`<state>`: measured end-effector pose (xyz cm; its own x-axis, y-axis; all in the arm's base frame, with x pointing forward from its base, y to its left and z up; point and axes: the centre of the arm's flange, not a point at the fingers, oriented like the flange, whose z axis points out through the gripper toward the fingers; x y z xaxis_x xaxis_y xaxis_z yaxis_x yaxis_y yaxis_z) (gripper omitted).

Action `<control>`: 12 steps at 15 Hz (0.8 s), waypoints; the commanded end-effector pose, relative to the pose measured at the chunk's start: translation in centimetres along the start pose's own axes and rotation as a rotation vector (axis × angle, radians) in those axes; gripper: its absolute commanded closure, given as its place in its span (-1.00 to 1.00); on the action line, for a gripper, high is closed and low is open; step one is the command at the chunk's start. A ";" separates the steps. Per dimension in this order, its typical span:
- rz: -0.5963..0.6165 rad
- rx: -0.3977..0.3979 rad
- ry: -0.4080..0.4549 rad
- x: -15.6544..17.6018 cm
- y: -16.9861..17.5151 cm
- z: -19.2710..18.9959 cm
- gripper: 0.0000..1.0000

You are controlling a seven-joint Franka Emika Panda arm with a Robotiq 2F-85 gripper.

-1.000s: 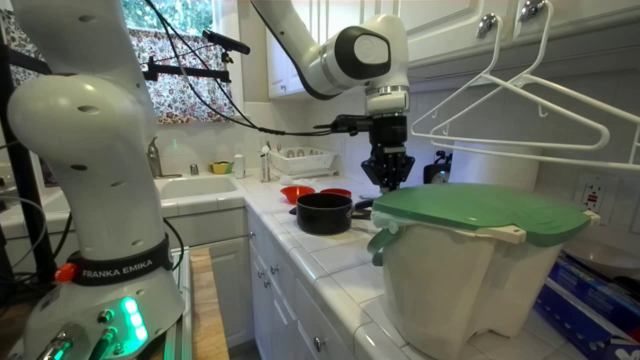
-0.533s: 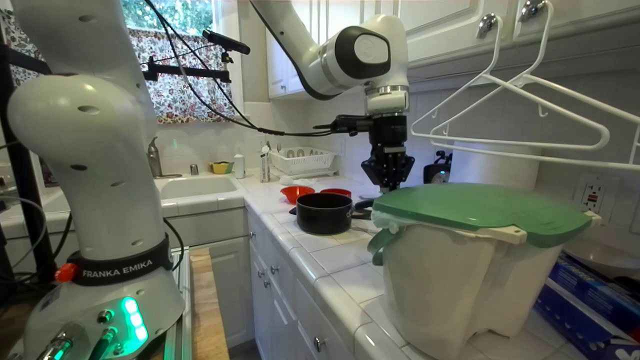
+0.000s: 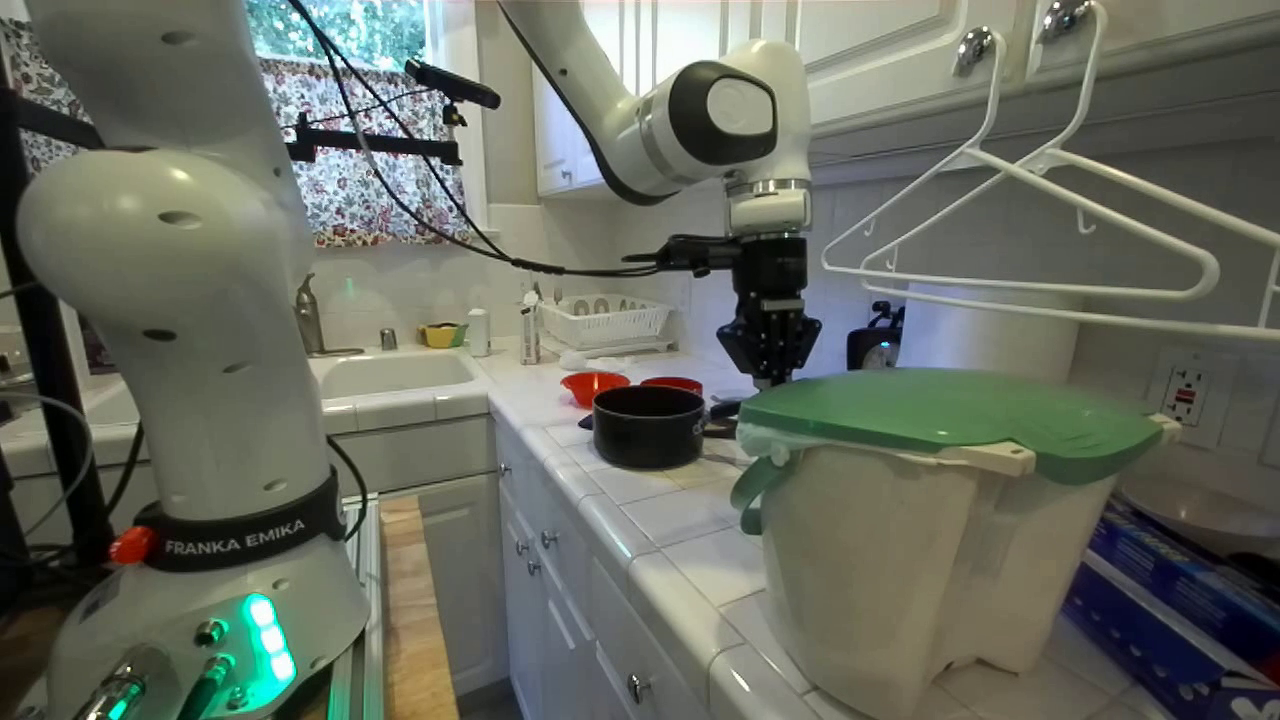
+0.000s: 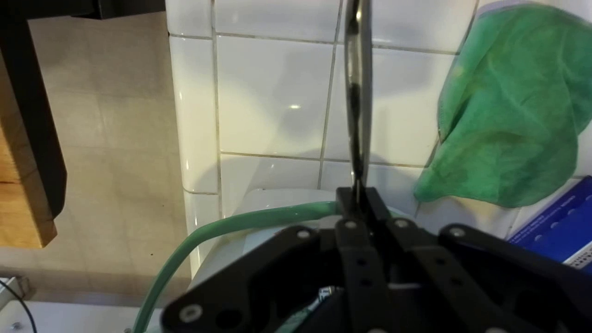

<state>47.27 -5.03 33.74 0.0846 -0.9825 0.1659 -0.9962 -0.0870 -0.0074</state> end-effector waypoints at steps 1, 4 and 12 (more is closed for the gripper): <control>-0.013 -0.005 0.026 -0.2 -0.6 -0.7 0.93; -0.015 -0.004 0.027 -0.2 -0.7 -0.8 0.93; -0.025 -0.004 0.026 -0.5 -1.2 -0.7 0.93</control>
<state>47.60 -4.56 33.55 0.0962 -0.9814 0.1659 -0.9952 -0.0982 -0.0039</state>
